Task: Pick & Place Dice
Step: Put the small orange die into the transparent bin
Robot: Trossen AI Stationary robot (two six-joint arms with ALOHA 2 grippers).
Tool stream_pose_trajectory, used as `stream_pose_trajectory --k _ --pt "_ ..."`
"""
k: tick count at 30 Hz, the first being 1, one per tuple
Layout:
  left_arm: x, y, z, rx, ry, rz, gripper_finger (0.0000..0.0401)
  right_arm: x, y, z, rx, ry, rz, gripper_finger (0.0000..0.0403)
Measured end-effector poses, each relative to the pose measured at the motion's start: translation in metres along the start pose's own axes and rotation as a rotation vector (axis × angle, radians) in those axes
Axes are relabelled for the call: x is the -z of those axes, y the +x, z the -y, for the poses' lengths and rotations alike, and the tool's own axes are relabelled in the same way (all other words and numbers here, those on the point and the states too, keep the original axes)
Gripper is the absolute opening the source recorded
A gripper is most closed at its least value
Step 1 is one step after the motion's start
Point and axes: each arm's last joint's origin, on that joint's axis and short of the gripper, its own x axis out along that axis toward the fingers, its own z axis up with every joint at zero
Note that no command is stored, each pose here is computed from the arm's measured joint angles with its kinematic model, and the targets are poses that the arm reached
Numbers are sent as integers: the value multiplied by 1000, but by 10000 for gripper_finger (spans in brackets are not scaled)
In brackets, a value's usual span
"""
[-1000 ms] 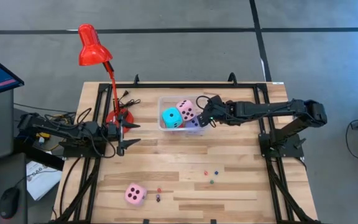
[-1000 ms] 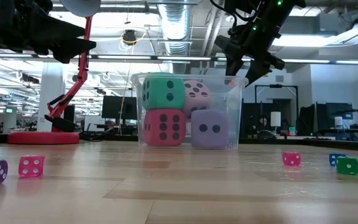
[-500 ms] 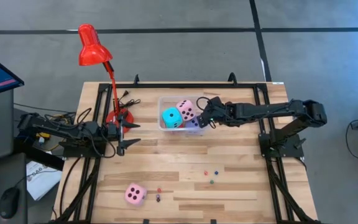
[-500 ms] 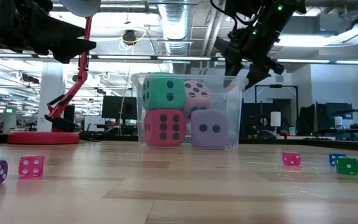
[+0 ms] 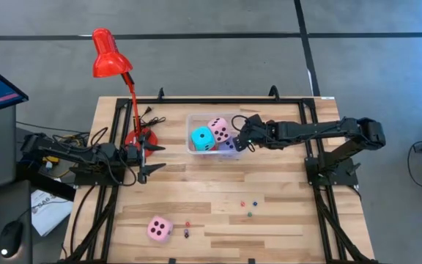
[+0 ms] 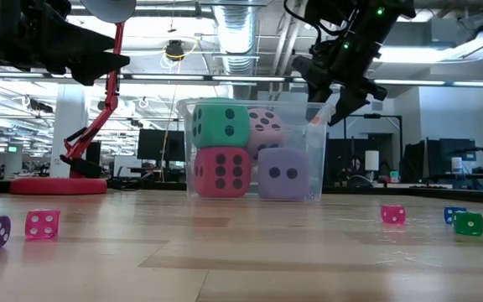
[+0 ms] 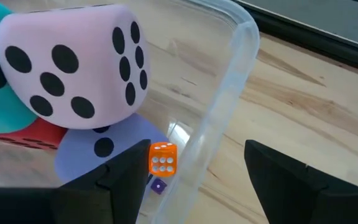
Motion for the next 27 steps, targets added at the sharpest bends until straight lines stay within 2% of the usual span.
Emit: stream_pose_trajectory --k 20,27 --pt "0 0 0 5 0 0 274 2 -1 2 -1 -15 -40 255" --pt "0 0 0 5 0 0 274 -9 -11 -1 -29 -13 -17 255"
